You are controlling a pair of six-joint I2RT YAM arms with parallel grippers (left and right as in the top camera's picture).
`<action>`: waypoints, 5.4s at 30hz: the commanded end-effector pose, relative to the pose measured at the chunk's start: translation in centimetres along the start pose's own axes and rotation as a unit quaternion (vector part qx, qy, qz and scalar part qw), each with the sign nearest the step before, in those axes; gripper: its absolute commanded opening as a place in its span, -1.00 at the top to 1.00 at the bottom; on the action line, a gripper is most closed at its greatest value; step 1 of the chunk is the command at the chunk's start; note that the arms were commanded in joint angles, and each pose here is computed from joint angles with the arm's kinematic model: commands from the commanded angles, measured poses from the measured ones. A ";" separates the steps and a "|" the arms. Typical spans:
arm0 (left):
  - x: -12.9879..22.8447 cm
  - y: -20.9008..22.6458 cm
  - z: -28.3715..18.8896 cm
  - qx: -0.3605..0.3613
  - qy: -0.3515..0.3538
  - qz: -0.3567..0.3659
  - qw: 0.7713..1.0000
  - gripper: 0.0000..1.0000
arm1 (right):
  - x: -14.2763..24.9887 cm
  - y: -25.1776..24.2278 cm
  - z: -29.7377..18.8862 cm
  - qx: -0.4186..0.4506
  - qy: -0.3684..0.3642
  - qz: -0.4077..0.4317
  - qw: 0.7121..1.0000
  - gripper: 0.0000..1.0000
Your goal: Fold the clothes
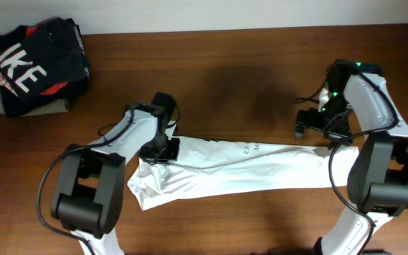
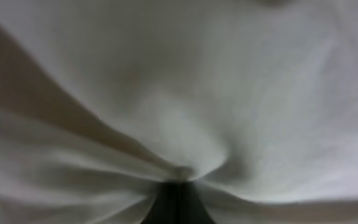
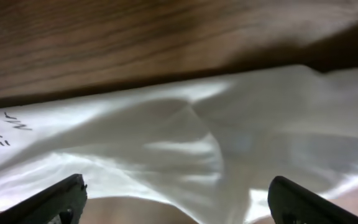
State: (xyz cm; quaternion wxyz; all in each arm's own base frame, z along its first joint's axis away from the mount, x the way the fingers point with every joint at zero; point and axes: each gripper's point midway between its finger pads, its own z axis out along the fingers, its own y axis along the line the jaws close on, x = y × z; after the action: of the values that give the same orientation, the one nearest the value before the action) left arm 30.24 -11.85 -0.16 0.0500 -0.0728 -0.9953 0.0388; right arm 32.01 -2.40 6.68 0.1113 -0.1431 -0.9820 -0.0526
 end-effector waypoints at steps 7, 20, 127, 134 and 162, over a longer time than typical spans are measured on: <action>1.4 10.5 3.8 -0.029 0.036 -0.165 0.985 0.99 | 0.4 1.9 0.8 -0.002 0.002 -0.030 1.000 -0.93; 1.5 20.1 1.9 -0.051 0.003 -0.262 0.964 0.97 | -1.6 11.0 1.2 -0.066 -0.076 -0.135 0.986 -0.86; 0.2 19.1 -6.4 -0.023 -0.028 -0.263 0.964 0.99 | -1.1 -3.0 0.5 0.136 -0.065 0.122 0.981 -0.29; -0.3 15.4 -14.3 0.055 -0.141 -0.238 0.959 0.96 | 0.3 3.6 -8.4 -0.061 -0.150 -0.011 0.987 0.20; 6.6 14.3 -1.4 0.036 -0.038 -0.291 0.955 0.99 | 0.2 8.7 7.4 0.082 -0.026 -0.064 0.994 0.66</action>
State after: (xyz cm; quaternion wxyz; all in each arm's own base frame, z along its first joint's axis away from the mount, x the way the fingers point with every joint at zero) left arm 27.01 1.08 1.35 0.0187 0.1831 -0.9767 0.1106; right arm 33.02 9.65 0.86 0.0907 -0.0478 -0.9946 -0.0161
